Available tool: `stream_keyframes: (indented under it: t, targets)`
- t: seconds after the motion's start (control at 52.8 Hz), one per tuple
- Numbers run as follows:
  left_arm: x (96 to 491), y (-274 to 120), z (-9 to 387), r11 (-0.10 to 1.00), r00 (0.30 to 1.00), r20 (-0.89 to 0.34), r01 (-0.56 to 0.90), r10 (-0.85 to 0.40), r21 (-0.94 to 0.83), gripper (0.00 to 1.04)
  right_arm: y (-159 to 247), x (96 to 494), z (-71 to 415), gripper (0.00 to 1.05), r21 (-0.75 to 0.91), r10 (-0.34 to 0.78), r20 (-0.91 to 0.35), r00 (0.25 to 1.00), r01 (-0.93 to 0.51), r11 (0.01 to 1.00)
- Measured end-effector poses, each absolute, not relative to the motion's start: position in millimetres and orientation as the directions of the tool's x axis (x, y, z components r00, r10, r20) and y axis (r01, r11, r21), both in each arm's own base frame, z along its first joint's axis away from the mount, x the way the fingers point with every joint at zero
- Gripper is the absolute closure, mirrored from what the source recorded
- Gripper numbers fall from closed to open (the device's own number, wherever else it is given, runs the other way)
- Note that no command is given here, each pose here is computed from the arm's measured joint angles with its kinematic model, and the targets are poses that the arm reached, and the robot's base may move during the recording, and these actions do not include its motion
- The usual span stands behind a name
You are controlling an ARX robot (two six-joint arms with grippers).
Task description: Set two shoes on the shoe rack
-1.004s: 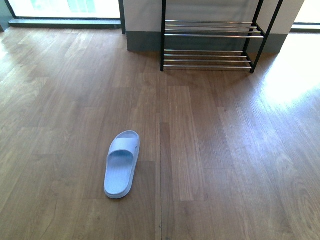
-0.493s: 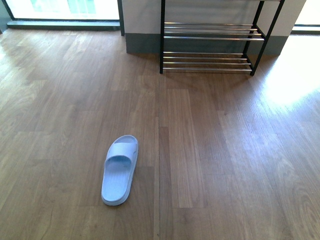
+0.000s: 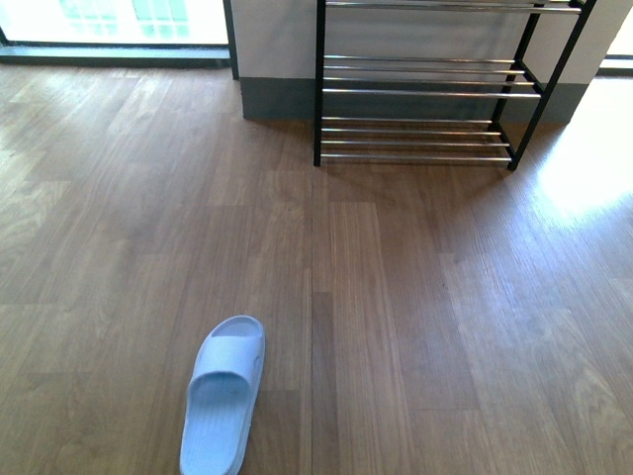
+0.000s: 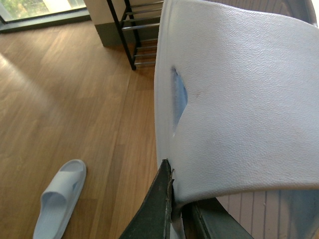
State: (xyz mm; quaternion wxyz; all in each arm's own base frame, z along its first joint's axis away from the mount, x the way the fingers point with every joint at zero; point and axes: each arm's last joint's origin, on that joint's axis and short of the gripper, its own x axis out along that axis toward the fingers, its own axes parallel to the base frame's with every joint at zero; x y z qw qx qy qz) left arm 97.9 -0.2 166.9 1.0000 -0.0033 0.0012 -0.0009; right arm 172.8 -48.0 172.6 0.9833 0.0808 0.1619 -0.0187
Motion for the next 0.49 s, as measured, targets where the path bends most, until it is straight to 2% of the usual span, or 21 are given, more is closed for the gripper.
stream_keyframes:
  t: [0.493]
  targets:
    - [97.9, -0.3, 166.9, 1.0, 1.0, -0.002, 0.003, -0.003, -0.007, 0.09, -48.1, 173.0, 172.4, 1.03, 0.153, -0.011, -0.323, 0.946, 0.063, 0.986]
